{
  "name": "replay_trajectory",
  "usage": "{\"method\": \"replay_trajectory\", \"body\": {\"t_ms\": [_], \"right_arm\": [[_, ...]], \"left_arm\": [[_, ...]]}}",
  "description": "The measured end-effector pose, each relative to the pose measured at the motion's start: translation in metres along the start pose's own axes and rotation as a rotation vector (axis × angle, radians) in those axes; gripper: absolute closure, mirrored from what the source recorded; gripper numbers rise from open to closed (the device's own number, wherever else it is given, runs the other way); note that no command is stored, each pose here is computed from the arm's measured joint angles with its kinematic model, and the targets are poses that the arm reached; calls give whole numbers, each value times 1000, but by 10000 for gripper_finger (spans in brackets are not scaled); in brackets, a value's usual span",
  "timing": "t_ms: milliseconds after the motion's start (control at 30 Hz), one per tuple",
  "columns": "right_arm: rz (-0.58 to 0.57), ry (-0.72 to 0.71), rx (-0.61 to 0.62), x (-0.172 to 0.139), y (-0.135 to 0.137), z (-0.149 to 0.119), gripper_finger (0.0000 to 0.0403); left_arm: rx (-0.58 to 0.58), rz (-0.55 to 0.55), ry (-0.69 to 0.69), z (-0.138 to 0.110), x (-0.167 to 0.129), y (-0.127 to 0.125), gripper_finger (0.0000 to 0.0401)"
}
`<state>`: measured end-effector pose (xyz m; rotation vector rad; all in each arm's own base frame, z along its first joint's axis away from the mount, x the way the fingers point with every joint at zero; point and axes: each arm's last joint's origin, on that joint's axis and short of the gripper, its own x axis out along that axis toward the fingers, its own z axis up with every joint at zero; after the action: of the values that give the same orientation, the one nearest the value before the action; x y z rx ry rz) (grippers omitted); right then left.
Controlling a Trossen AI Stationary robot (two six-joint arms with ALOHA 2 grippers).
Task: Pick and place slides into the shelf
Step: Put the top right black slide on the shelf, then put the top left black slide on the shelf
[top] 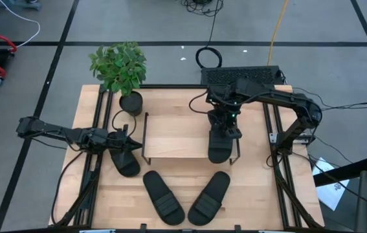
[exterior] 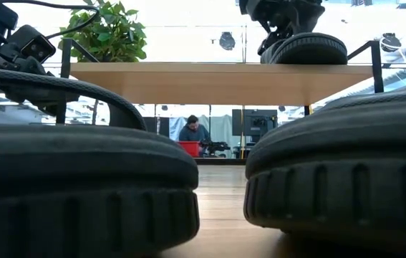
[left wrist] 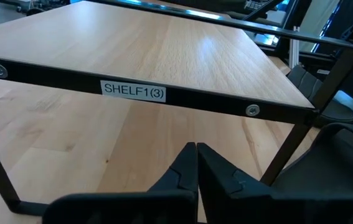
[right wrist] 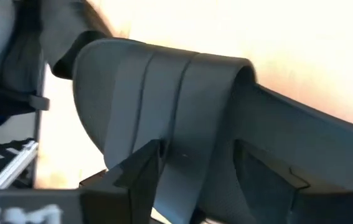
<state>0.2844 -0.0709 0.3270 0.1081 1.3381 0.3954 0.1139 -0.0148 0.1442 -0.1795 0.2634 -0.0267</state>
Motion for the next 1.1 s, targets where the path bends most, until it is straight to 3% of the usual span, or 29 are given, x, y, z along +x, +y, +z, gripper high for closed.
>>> {"method": "replay_trajectory", "body": {"t_ms": [233, 467, 567, 667, 767, 833, 967, 1100], "right_arm": [[-266, -25, -48, -37, 14, -10, 199], [-391, -238, -81, -79, 44, -29, 205], [-422, -351, -98, -94, 62, -37, 233], [-427, -496, -120, -103, 83, -46, 287], [-398, -574, -165, -98, 99, -58, 362], [-370, -636, -182, -88, 104, -64, 392], [-321, -810, -206, -61, 108, -72, 390], [-226, -873, -258, -22, 101, -89, 401]], "left_arm": [[-1, -3, -12, 1, 0, 0, 379], [-2, -4, -17, 2, 0, 0, 373], [-2, -4, -17, 2, 0, 0, 377], [-2, -4, -18, 2, 0, 0, 384], [-2, -4, -19, 2, 0, 0, 392], [-2, -4, -19, 2, 0, 0, 398], [-2, -4, -19, 2, 0, 0, 396], [-2, -4, -19, 2, 0, 0, 383]]}}
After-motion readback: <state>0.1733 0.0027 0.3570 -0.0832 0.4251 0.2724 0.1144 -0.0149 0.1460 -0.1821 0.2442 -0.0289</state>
